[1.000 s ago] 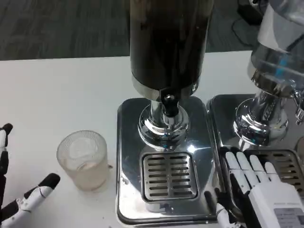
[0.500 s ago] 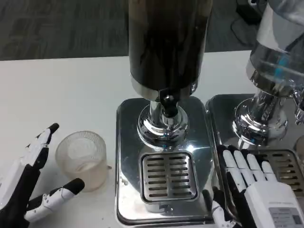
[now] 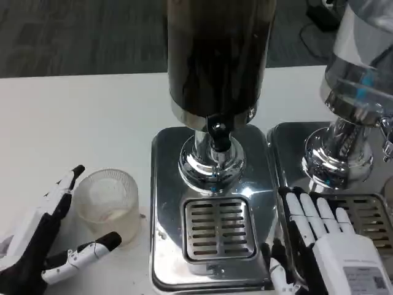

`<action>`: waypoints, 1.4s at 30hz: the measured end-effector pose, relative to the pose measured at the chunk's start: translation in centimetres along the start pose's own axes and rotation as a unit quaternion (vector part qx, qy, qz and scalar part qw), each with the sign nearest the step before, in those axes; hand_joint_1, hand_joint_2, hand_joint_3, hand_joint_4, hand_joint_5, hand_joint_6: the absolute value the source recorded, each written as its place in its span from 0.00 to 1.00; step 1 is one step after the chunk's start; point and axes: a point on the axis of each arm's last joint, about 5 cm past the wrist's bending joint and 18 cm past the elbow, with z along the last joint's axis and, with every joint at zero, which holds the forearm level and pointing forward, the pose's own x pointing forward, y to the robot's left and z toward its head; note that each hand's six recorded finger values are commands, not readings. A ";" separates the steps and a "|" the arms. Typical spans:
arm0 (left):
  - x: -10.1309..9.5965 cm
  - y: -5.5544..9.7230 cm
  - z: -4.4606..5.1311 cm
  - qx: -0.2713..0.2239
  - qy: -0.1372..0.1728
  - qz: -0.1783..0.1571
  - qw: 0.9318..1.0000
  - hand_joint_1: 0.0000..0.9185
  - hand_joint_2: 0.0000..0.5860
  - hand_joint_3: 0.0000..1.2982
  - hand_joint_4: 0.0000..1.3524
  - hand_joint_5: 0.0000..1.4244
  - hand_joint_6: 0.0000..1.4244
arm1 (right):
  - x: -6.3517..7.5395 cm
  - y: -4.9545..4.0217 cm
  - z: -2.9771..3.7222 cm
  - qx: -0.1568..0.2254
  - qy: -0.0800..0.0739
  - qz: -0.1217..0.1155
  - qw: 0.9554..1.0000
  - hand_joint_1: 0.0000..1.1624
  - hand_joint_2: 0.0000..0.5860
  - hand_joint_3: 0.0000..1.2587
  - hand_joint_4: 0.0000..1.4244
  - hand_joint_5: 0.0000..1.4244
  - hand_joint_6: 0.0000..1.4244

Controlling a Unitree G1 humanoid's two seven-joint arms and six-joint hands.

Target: Grasp the cup under the faucet to collect the drink, then remove the cup.

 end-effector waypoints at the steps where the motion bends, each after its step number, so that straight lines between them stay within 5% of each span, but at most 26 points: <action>1: 0.1 -0.1 0.00 -0.001 0.000 -0.002 1.000 0.21 0.08 0.00 0.00 0.00 0.00 | 0.0 0.00 0.00 0.000 0.000 0.000 1.000 0.10 0.90 0.00 0.00 0.00 0.00; 25: 2.1 -1.7 0.39 -0.036 -0.011 -0.017 0.999 0.23 0.09 0.00 0.00 0.00 0.00 | -0.1 0.17 0.26 0.003 0.007 0.003 1.000 0.10 0.88 0.02 0.00 0.00 0.00; 35: 2.2 -1.9 0.62 -0.044 -0.028 0.007 0.999 0.41 0.15 0.01 0.07 0.16 0.12 | -0.1 0.21 0.32 0.005 0.008 0.003 1.000 0.10 0.87 0.03 0.00 0.00 0.00; 42: 2.2 -2.0 0.67 -0.045 -0.032 0.014 0.998 0.44 0.17 0.04 0.09 0.19 0.15 | -0.1 0.18 0.30 0.005 0.007 0.003 1.000 0.09 0.85 0.04 0.00 0.00 0.00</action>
